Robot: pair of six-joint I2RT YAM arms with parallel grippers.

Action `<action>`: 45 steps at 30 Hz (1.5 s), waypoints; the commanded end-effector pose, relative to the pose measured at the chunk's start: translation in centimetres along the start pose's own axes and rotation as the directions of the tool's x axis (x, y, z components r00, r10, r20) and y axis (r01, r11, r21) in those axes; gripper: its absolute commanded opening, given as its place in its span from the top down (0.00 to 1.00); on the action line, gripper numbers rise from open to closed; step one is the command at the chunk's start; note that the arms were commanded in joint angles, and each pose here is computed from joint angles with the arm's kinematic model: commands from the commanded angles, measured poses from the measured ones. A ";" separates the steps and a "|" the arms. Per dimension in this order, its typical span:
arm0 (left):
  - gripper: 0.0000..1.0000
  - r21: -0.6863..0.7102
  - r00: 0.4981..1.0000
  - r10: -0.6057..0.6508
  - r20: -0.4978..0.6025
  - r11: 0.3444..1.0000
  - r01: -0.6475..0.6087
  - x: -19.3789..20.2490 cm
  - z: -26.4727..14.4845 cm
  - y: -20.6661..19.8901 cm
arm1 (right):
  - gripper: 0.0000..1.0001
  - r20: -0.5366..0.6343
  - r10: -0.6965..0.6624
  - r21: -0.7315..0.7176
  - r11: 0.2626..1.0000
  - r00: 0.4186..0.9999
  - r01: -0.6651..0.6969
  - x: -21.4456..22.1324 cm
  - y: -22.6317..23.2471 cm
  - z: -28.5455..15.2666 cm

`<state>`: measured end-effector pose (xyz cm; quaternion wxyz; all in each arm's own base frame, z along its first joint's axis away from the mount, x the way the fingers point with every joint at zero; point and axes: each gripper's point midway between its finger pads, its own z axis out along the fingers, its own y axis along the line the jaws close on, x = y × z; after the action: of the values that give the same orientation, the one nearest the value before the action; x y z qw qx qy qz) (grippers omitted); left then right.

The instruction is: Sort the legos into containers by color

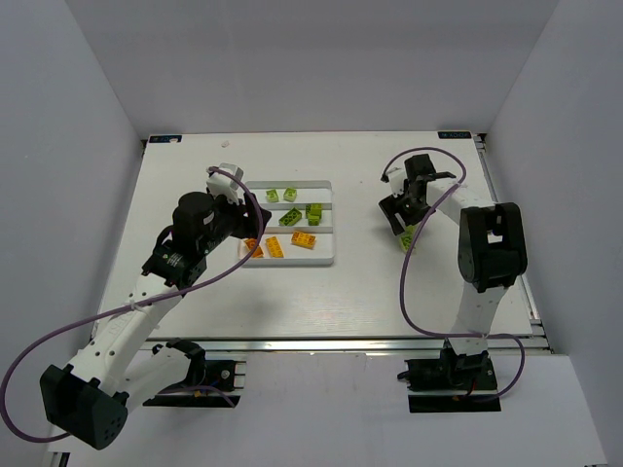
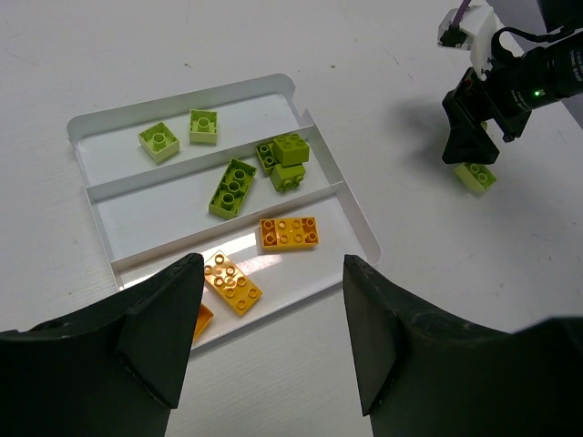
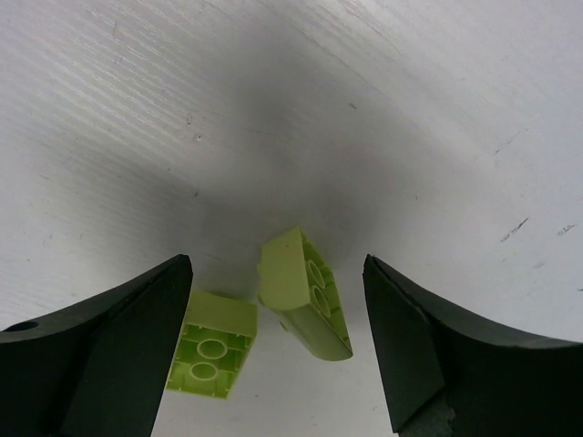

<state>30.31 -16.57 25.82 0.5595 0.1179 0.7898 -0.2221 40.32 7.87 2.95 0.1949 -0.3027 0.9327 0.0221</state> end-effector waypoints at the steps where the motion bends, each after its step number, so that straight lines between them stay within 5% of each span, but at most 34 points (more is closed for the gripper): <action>1: 0.28 0.018 0.999 0.005 0.053 1.000 -0.006 -1.7 -0.5 -0.5 | 0.20 0.023 -0.013 0.035 0.999 1.000 0.013 -0.8 -1.3 -0.1; 15: 0.28 0.016 0.998 0.003 0.056 1.000 -0.004 -1.8 -0.5 -0.5 | 0.46 0.001 -0.016 0.061 0.998 1.000 0.016 -0.2 -2.1 -1.1; 24: 0.28 0.044 0.998 0.007 0.060 0.999 -0.010 -1.8 -0.6 -0.9 | 0.92 0.119 -0.060 -0.040 0.997 0.991 0.065 -3.8 0.8 -3.2; 32: 0.28 0.054 0.993 0.036 0.110 0.998 -0.042 -2.4 -1.5 -1.1 | 0.95 0.378 -0.106 -0.294 0.928 0.919 0.228 -15.9 12.9 -7.2; 37: 0.27 0.054 0.991 0.057 0.124 0.997 -0.064 -2.4 -1.6 -1.0 | 0.95 0.494 -0.044 -0.306 0.926 0.868 0.221 -24.4 15.5 -7.1; 45: 0.26 0.083 0.992 0.073 0.107 0.993 -0.082 -1.7 -1.2 -1.5 | 0.86 0.547 -0.016 -0.291 0.934 0.837 0.208 -28.1 17.4 -2.5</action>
<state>29.58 -16.64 27.74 0.5982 0.1433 0.7541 -0.2302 49.63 36.26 14.80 0.3802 -0.3881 0.8038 0.2425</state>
